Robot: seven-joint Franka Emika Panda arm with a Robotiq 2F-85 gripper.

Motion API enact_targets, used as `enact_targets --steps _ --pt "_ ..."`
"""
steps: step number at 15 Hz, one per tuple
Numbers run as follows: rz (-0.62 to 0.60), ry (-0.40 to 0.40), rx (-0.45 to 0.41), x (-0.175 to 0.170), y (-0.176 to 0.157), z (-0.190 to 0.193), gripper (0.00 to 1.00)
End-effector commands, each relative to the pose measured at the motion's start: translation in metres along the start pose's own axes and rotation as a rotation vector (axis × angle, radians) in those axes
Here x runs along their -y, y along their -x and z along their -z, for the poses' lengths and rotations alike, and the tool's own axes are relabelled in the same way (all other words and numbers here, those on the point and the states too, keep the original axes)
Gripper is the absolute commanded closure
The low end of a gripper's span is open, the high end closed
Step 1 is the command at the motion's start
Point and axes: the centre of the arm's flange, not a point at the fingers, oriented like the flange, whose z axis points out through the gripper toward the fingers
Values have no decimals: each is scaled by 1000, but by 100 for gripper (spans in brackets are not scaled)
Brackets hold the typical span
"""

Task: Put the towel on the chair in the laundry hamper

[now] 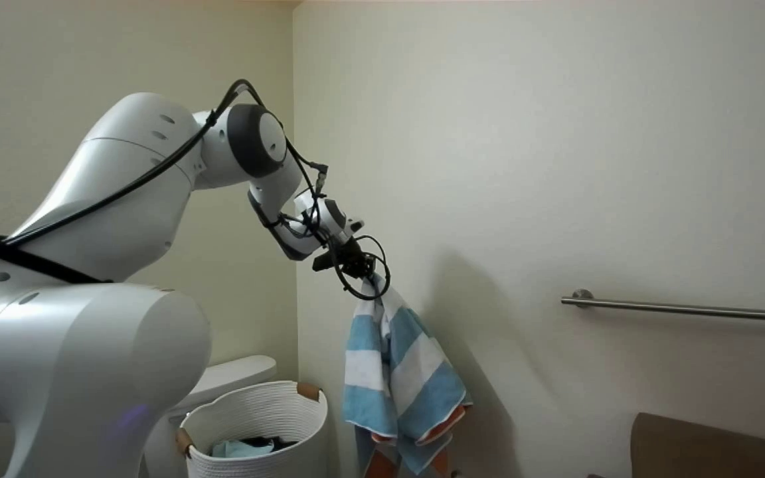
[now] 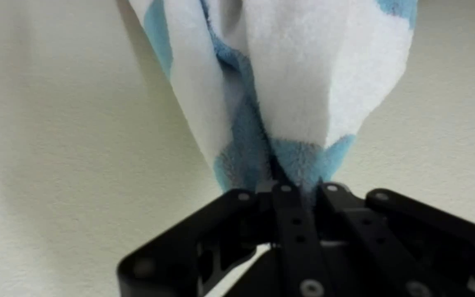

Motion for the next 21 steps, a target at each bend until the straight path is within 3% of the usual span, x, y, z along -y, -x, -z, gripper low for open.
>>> enact_targets --steps 1,4,9,10,12,16,18,21 --pt "1 15 -116 21 -34 48 93" --pt "-19 -6 -185 48 -44 95 93" --pt "-8 -15 -163 111 -59 156 93" --pt "-13 -25 -147 97 -40 134 93" --pt "0 -33 -142 111 -34 141 93" --pt "27 -30 -95 112 -31 114 93" --pt "47 -15 -94 123 -26 122 93" --pt "59 -1 -184 135 -18 193 93"
